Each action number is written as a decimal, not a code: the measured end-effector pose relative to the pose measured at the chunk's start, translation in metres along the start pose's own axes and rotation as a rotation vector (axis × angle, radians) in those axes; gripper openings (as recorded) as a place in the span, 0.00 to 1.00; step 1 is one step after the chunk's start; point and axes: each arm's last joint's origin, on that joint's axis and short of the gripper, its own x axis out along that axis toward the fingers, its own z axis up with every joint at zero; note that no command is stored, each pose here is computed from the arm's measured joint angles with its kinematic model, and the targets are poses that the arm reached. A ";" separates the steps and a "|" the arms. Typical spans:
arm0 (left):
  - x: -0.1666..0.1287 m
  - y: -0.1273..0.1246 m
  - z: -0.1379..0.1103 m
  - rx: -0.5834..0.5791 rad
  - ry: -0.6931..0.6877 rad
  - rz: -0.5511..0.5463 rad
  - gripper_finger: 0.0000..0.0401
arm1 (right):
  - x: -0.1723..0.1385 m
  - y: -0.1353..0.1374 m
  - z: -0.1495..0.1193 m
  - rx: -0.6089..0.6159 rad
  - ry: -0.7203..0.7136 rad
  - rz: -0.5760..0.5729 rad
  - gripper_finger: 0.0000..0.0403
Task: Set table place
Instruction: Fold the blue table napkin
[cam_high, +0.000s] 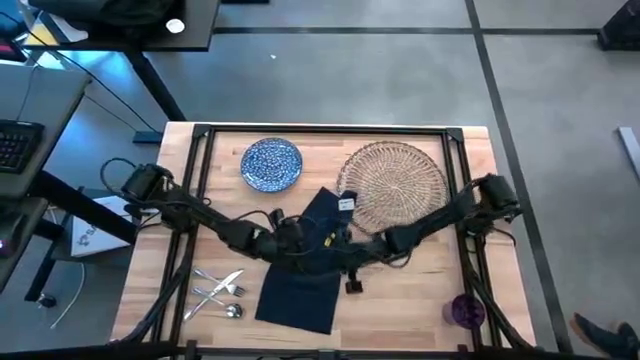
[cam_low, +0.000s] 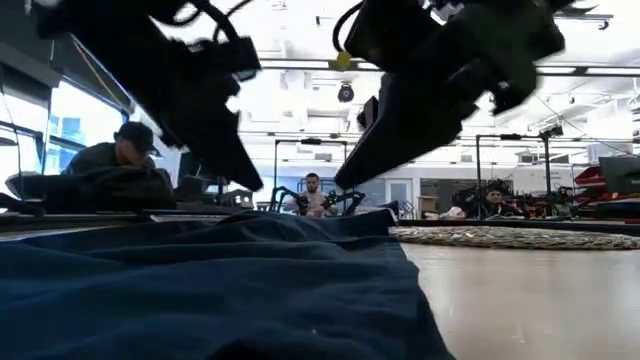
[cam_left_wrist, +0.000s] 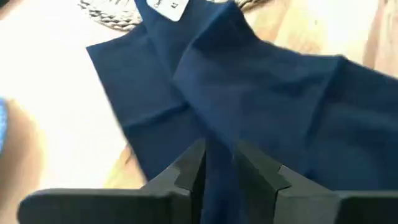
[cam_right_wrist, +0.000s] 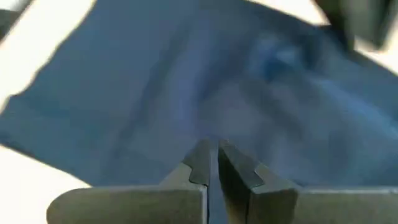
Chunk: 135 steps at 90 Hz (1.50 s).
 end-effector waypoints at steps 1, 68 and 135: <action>0.002 0.001 -0.001 -0.001 0.002 0.007 0.16 | 0.002 0.001 -0.001 0.001 0.004 0.005 0.00; -0.028 0.022 0.014 -0.078 -0.135 -0.081 0.16 | -0.053 0.034 0.006 0.036 0.119 -0.108 0.00; -0.041 0.061 0.010 -0.038 0.028 0.111 0.05 | -0.004 0.051 -0.038 0.198 0.330 0.041 0.00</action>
